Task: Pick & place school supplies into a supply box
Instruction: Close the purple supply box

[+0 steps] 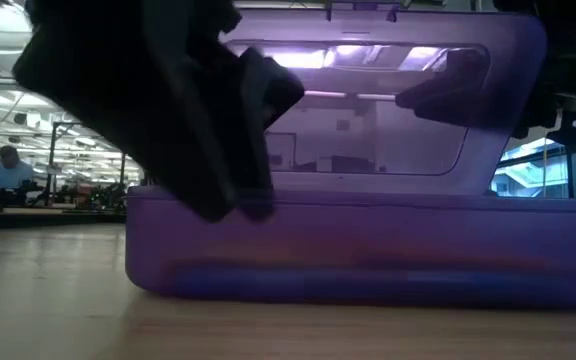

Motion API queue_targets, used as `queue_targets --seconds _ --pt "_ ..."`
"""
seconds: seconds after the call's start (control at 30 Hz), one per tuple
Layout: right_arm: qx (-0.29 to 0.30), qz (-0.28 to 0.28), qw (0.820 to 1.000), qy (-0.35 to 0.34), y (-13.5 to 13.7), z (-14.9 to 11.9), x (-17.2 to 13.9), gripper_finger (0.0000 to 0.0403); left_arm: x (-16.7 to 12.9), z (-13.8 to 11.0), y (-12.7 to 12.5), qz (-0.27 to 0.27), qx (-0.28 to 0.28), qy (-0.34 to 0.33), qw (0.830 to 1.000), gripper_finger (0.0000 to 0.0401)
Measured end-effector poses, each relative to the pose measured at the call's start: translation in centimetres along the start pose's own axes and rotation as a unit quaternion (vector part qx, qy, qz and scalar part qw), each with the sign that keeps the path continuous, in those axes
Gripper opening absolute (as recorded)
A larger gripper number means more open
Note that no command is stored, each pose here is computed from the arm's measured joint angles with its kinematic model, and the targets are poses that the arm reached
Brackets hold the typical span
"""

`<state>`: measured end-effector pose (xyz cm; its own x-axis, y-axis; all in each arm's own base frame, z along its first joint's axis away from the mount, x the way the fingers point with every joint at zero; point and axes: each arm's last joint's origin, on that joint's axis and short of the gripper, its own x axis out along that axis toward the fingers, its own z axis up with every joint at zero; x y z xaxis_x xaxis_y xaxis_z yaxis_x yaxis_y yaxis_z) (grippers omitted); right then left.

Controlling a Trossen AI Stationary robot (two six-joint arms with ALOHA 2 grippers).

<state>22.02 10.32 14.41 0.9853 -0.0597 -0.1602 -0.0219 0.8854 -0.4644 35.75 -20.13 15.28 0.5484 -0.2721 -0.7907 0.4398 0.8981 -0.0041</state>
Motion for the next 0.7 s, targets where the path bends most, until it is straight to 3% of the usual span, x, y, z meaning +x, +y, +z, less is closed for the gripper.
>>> queue_targets --seconds 0.7 --pt "-0.001 0.005 1.0 0.0 0.0 0.0 0.0 0.0225 -1.3 1.5 -0.1 -0.016 -0.023 -0.019 0.999 0.0112"
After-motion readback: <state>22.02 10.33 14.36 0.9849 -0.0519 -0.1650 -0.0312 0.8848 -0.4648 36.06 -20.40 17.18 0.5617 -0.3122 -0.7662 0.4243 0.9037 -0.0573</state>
